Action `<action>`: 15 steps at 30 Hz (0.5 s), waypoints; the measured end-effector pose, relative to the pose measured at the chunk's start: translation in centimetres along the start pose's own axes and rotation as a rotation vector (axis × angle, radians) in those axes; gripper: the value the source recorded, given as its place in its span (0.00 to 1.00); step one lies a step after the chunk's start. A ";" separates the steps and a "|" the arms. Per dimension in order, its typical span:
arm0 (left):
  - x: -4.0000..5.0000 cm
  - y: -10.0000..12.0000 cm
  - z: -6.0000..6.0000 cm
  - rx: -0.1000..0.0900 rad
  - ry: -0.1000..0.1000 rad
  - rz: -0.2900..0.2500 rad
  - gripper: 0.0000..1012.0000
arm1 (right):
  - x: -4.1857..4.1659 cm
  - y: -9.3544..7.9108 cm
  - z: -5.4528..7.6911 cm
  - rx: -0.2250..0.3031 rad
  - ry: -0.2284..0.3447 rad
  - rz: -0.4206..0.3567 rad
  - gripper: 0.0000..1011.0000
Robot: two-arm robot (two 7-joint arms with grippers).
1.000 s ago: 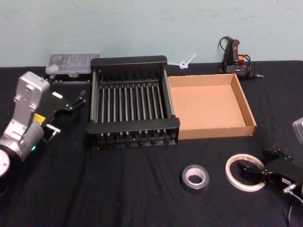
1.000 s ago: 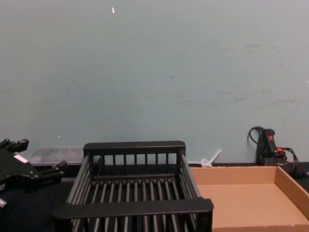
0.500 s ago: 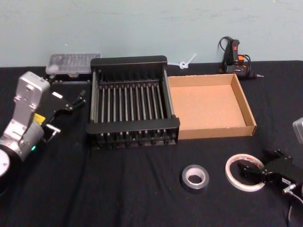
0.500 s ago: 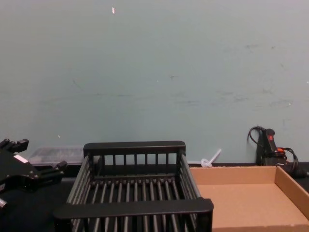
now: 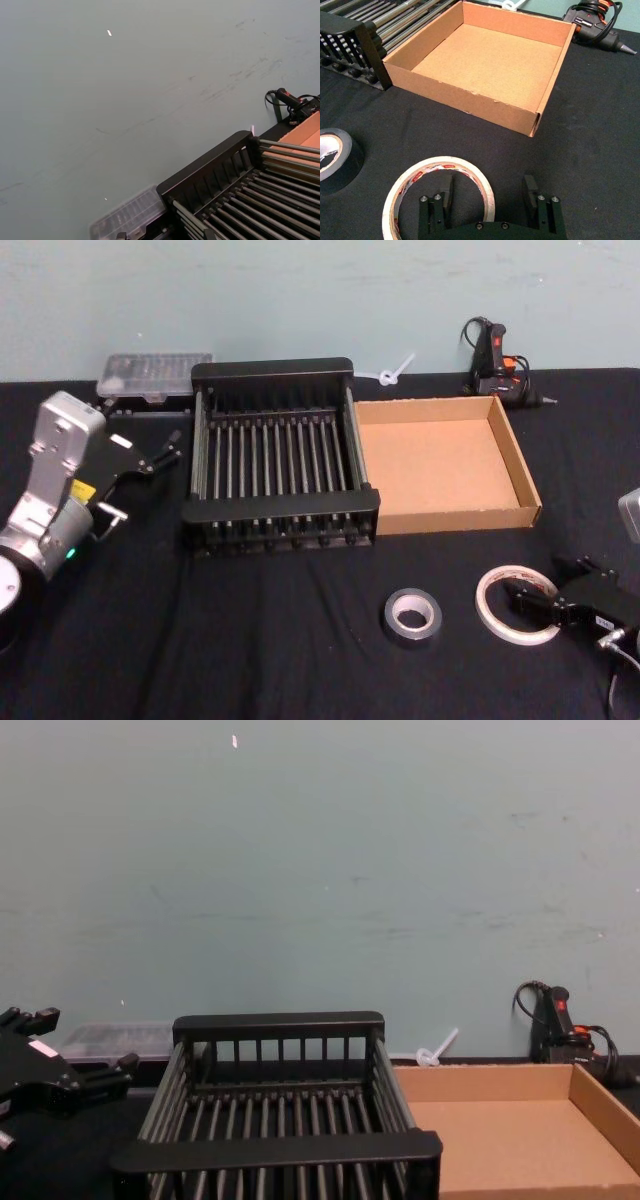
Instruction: Pick up the white tape and place it into the black box , Pick up the silver tape and place it into the brown box.
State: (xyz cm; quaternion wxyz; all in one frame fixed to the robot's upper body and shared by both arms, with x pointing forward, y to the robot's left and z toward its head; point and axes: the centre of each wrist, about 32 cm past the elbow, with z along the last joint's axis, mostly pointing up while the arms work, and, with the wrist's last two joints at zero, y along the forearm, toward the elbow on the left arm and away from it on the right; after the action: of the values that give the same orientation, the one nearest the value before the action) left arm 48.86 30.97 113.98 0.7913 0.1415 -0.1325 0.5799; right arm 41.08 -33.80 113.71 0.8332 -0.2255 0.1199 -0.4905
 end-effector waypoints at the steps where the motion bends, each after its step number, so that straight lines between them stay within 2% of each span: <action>1: 0.00 0.0 0.0 0.000 0.000 0.000 0.99 | 0.00 0.0 0.0 0.000 0.000 0.000 0.90; 8: 0.00 0.0 0.0 0.000 0.000 0.000 0.99 | 0.00 0.0 0.0 0.000 0.000 0.000 0.72; 9: 0.00 0.0 0.0 0.000 0.000 0.000 0.99 | 0.00 0.0 0.0 0.000 0.000 0.000 0.66; 11: 0.00 0.0 0.0 0.000 0.000 0.000 0.99 | 0.00 0.0 0.0 0.000 0.000 0.000 0.62; 12: 0.00 0.0 0.0 0.000 0.000 0.000 0.99 | 0.00 0.0 0.0 0.000 0.000 0.000 0.56; 13: 0.00 0.0 0.0 0.000 0.000 0.000 0.99 | 0.00 0.0 0.0 0.000 0.000 0.000 0.56; 15: 0.00 0.0 0.0 0.000 0.000 0.000 0.99 | 0.00 0.0 0.0 0.000 0.000 0.000 0.50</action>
State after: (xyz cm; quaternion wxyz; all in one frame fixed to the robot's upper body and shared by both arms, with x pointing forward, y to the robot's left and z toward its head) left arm 48.86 30.97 113.98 0.7913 0.1415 -0.1325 0.5799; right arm 41.07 -33.80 113.71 0.8331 -0.2254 0.1200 -0.4906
